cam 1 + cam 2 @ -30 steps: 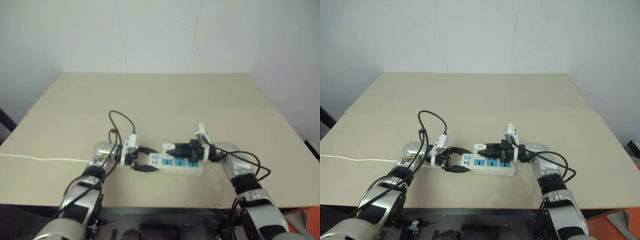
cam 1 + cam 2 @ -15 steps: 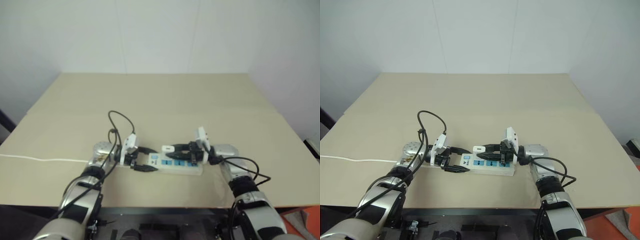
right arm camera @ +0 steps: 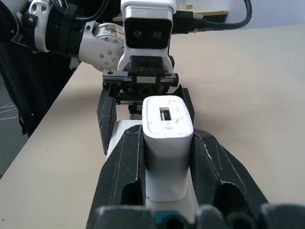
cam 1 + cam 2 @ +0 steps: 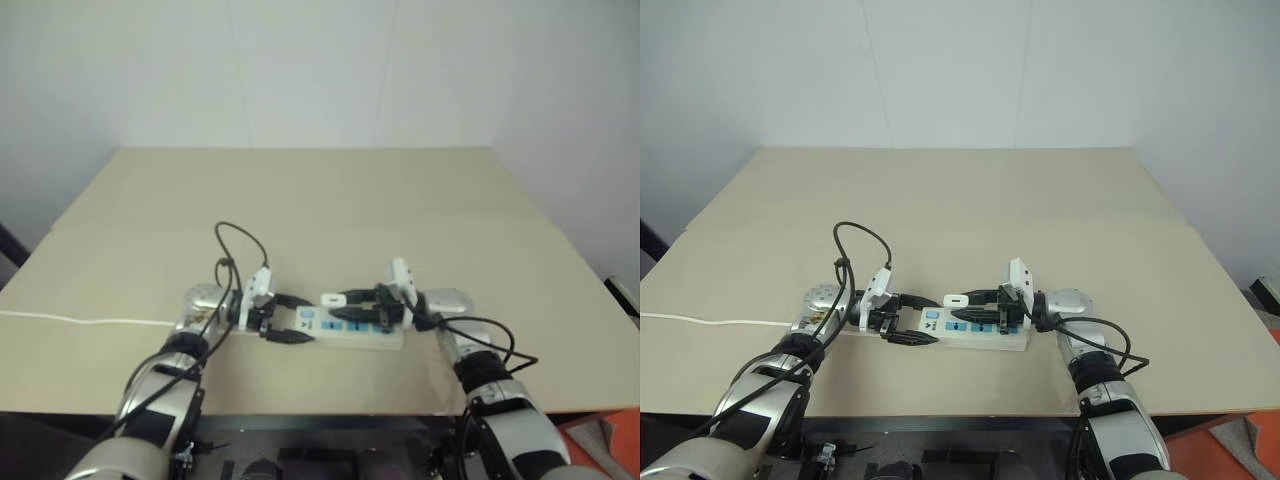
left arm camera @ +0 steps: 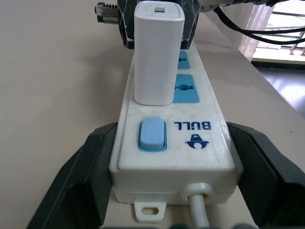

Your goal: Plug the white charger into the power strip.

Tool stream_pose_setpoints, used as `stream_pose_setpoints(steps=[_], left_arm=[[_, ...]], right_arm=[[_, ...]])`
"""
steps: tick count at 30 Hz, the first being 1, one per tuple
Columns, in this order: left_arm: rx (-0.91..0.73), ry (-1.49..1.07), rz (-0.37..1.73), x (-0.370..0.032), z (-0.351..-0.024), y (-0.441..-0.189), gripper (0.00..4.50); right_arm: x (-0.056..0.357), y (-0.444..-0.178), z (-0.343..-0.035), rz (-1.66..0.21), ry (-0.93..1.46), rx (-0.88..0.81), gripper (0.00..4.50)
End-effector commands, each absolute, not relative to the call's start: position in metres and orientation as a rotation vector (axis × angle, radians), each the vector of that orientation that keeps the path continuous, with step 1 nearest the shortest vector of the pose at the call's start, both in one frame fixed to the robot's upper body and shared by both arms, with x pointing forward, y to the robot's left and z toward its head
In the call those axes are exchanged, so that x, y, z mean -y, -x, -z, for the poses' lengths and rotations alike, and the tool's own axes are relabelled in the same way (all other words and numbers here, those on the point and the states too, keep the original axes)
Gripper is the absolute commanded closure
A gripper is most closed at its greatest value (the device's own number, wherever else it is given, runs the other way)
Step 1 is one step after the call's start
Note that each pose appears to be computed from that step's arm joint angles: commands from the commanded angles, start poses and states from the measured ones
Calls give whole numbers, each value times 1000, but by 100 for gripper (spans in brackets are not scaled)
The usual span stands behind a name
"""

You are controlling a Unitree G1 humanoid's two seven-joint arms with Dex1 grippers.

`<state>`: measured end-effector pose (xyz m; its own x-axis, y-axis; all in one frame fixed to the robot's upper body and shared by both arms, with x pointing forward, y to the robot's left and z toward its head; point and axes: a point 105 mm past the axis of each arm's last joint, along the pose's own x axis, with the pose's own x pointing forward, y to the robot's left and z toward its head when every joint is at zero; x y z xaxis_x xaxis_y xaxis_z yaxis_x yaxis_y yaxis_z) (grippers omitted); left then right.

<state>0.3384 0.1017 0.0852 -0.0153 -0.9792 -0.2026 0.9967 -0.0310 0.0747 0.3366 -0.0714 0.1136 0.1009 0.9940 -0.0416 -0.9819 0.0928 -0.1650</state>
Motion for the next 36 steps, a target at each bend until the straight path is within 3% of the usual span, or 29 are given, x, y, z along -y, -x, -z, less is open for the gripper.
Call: stream_pose_setpoints(steps=[1,8,19,22,26,32,36], left_arm=[[-60,-222,1595,-98,-92,-339,125],[-65,-228,1595,-100,-91,-338,125],[-69,-229,1600,-99,-89,-337,125],[-100,-217,1603,-99,-89,-338,125],[-3,-209,1570,-97,-103,-345,4],[208,-233,1520,-108,-137,-345,4],[213,-255,1503,-145,-161,-328,4]], right_arm=[[72,-332,-88,-1486,189,-38,341],[72,-335,-88,-1440,186,-14,341],[75,-333,-101,-1433,241,106,4],[77,-333,-100,-1430,252,112,4],[78,-332,-100,-1425,258,114,0],[90,-326,-127,-1441,277,239,0],[125,-324,-151,-1339,443,327,0]])
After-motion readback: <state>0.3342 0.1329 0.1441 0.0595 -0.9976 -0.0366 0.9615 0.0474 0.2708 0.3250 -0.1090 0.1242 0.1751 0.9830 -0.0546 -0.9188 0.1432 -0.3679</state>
